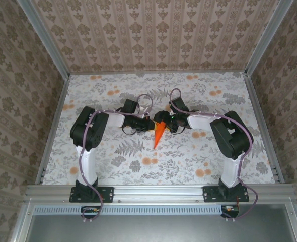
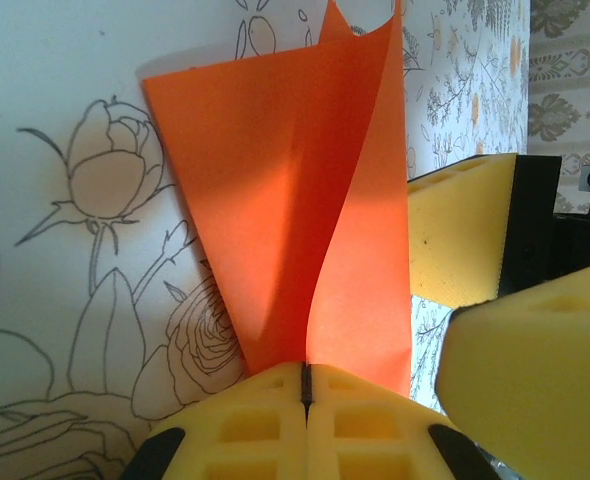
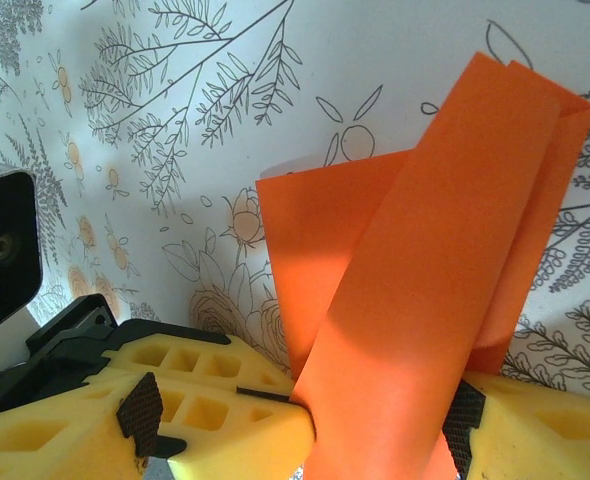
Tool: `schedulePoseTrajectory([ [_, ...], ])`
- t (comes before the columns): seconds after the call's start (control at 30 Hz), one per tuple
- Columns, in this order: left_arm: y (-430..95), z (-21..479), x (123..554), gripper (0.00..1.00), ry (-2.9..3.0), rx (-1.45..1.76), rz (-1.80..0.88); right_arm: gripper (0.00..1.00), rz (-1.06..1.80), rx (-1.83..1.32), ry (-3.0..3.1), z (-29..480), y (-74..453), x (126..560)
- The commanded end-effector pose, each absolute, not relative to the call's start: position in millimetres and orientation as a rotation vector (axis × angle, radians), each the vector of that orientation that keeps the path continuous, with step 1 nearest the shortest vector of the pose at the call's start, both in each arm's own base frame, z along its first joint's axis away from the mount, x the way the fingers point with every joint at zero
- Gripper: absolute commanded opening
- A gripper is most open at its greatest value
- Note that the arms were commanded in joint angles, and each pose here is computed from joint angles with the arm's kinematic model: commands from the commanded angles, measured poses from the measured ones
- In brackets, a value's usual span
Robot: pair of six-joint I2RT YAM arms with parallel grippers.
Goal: Fold a paper plane with a square sheet of paper (fold left side to right side)
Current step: Fold the wing for the fifth time at the center of the table.
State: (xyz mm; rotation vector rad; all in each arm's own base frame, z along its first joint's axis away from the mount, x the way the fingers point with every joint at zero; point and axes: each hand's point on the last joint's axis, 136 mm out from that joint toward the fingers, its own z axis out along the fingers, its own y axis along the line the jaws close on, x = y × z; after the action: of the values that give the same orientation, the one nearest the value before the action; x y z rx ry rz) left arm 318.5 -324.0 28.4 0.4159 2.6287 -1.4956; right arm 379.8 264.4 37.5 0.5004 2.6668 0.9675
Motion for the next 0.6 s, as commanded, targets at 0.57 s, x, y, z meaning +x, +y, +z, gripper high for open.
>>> schedulePoseTrajectory([
  [0.57,-306.9,-19.1,312.3,0.0,2.786,0.363,-1.356,0.82,0.927,0.415,2.621,63.7,251.9,374.6],
])
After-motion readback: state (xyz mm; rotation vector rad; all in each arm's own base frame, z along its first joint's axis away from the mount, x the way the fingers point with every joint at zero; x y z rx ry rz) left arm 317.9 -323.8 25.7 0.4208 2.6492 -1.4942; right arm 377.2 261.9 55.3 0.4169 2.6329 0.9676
